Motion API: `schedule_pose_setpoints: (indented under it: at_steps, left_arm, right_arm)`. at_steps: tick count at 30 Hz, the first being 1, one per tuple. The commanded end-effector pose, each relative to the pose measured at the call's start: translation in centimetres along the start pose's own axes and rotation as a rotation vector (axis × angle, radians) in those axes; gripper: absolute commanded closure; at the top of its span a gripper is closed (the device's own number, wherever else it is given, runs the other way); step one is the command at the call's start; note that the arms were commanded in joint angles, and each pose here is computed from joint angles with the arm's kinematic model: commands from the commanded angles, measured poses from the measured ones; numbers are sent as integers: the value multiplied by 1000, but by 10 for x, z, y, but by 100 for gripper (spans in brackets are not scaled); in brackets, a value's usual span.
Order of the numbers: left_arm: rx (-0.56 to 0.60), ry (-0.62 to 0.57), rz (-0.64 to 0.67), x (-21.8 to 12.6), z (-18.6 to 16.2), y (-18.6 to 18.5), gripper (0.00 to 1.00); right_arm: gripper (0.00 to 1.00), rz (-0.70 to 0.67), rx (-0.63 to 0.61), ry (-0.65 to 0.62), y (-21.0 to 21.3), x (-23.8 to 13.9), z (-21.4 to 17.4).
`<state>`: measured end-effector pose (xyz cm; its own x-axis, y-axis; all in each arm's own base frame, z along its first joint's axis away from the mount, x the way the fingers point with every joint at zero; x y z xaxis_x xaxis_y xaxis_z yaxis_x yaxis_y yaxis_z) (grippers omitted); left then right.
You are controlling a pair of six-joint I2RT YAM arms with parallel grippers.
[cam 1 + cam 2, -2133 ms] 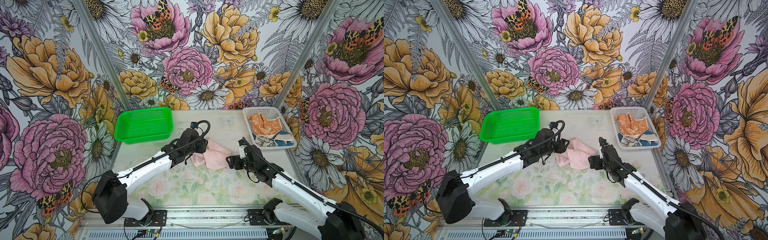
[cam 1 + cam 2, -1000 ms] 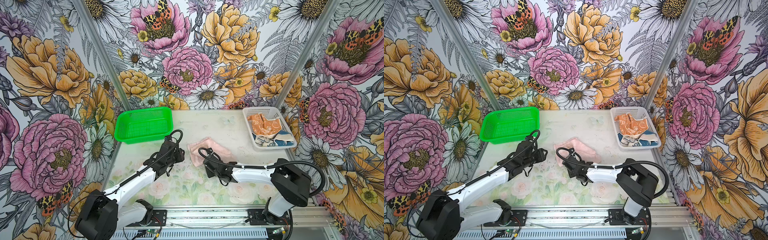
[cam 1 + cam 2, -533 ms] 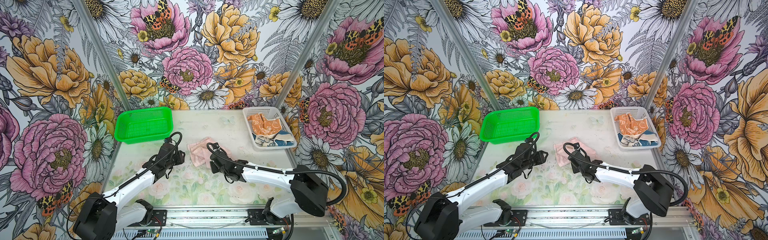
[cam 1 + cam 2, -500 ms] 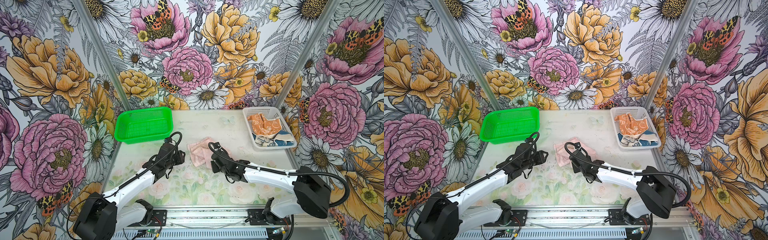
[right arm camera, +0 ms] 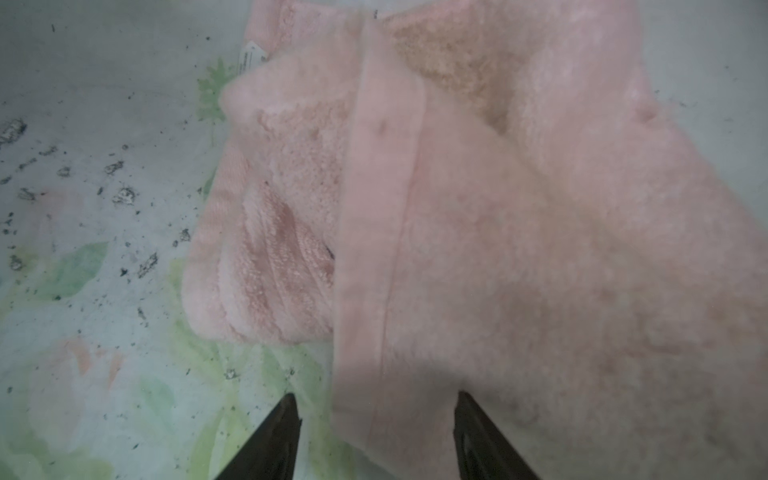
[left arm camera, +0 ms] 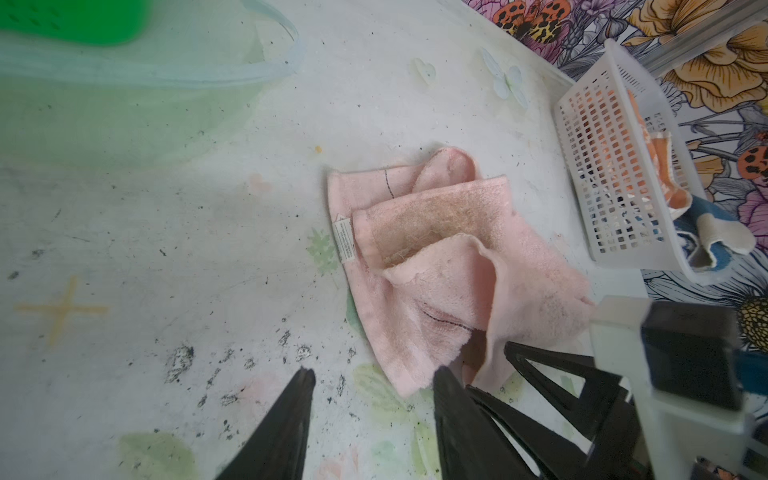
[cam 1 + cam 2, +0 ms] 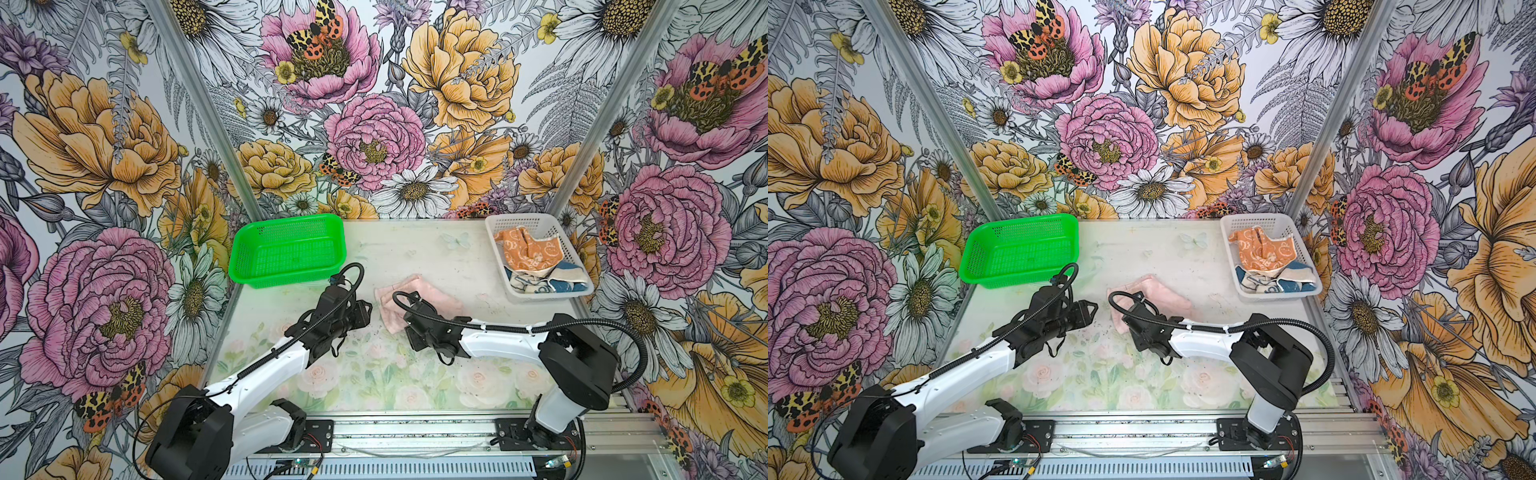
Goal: Fold and stack the towels
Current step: 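Move the right gripper to the pink towel's nearest corner and grasp it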
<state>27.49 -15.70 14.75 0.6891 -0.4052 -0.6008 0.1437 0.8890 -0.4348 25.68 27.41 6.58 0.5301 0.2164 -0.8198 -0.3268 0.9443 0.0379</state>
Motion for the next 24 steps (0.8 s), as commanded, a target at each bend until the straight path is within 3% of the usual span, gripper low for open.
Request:
schedule_pose_setpoints:
  at_steps: [1, 8, 15, 24]
  left_arm:
    - [-17, -6, 8, -5, -1, 5, 51]
    - [-5, -4, -46, -2, -3, -4, 51]
    - [101, 37, -118, 11, -11, -35, 51]
    - [136, 79, -148, 26, -25, -50, 51]
  right_arm:
    - [56, -34, 14, -25, -3, 3, 8]
    - [98, -32, 23, -52, -18, -12, 13]
    - [100, 15, 31, -64, -28, -52, 11]
    - [100, 41, 115, 124, -49, -73, -52]
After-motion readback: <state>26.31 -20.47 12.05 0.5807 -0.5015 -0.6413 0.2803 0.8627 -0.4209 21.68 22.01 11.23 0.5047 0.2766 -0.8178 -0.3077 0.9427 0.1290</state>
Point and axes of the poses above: each gripper's point midway between its finger pads, its own x axis out along the fingers, its own y axis along the line the jaws close on, z = x × y, the point moved 3 cm from there along -x, back along the fingers, and after that the axes turned 6 degrees about x, right-handed, at the moved point
